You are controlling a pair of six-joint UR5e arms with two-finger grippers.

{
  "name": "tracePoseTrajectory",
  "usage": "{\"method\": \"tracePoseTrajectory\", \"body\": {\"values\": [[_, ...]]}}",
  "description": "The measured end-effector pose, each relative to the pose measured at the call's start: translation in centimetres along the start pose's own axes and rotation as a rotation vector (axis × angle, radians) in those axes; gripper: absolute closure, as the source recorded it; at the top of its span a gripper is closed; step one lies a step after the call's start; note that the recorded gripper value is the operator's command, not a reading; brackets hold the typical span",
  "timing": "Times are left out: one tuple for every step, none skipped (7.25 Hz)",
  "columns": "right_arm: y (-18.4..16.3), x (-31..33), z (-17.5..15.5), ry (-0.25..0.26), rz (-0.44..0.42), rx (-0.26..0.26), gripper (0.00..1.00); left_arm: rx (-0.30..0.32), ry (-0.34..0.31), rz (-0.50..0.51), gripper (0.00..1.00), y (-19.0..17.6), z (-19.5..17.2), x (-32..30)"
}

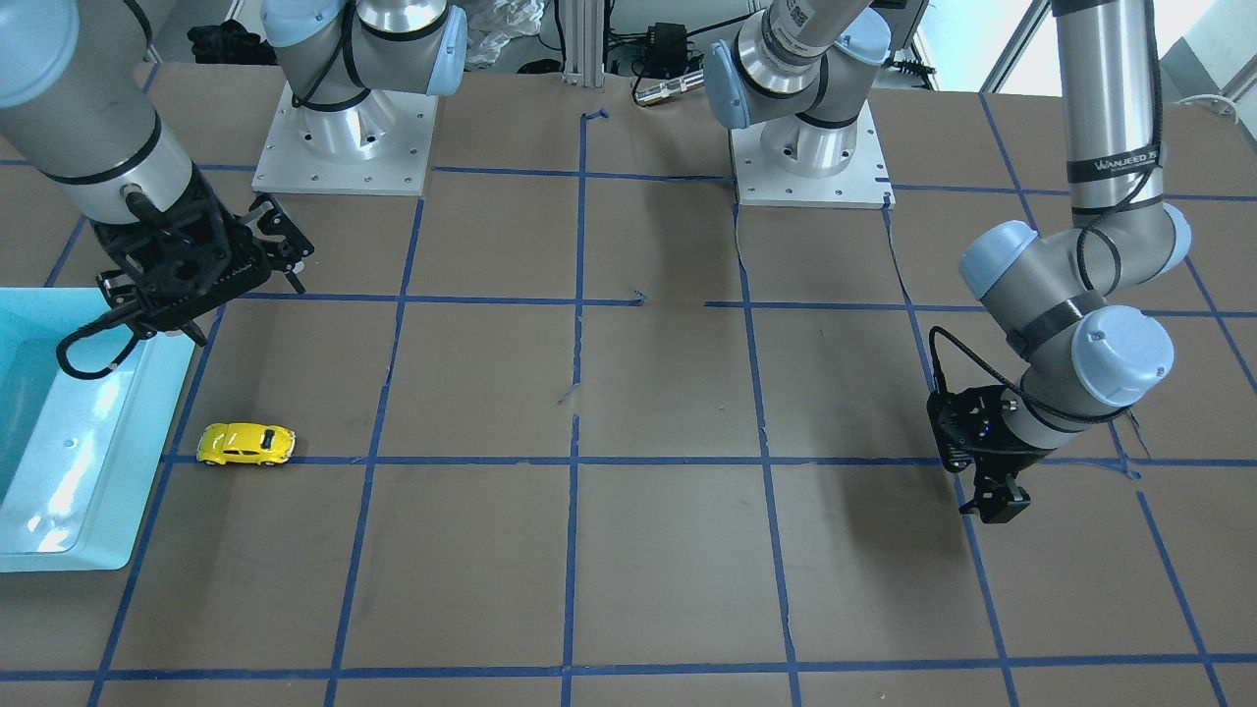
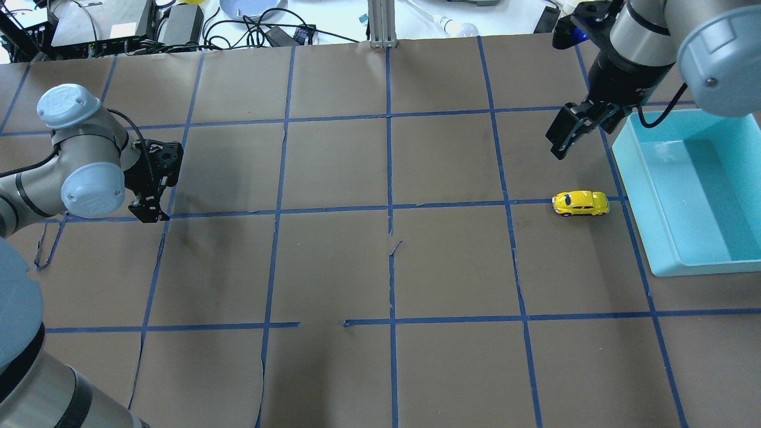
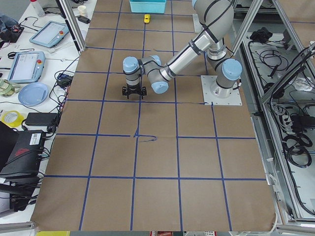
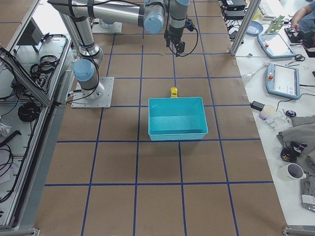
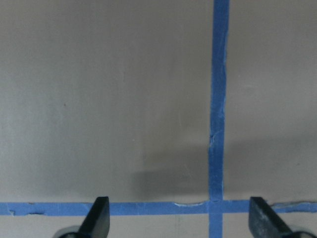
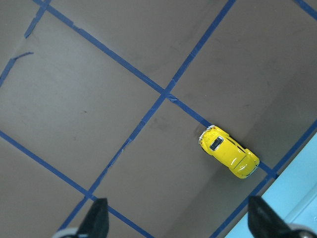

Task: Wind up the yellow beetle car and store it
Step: 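Lower the right gripper onto the yellow car while the left arm lifts away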

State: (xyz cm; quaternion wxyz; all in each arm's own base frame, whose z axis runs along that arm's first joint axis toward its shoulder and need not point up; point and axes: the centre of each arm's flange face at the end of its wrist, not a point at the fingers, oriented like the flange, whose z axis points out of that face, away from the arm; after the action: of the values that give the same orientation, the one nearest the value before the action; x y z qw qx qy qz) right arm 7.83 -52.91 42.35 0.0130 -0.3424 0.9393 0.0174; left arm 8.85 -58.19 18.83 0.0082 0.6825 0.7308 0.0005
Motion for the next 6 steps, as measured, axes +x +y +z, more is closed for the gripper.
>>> {"method": "tracePoseTrajectory", "body": {"values": [[-0.3, 0.7, 1.9, 0.021, -0.119, 0.005, 0.00, 0.010, -0.015, -0.086, 0.00, -0.5, -0.8, -0.1], [0.0, 1.3, 4.4, 0.069, -0.243, 0.005, 0.00, 0.025, -0.030, -0.221, 0.00, -1.0, -2.2, -0.3], [0.8, 1.9, 7.3, 0.114, -0.332, 0.001, 0.00, 0.037, -0.033, -0.396, 0.00, -1.9, -4.3, -0.3], [2.2, 2.8, 10.3, 0.139, -0.379, 0.001, 0.00, 0.045, -0.028, -0.548, 0.00, -4.0, -6.9, -0.3], [3.6, 4.1, 13.1, 0.150, -0.414, 0.001, 0.00, 0.049, -0.019, -0.655, 0.00, -7.4, -9.9, -0.4], [4.4, 5.6, 16.0, 0.148, -0.463, -0.005, 0.01, 0.043, 0.008, -0.749, 0.00, -11.6, -13.2, -0.2]]}}
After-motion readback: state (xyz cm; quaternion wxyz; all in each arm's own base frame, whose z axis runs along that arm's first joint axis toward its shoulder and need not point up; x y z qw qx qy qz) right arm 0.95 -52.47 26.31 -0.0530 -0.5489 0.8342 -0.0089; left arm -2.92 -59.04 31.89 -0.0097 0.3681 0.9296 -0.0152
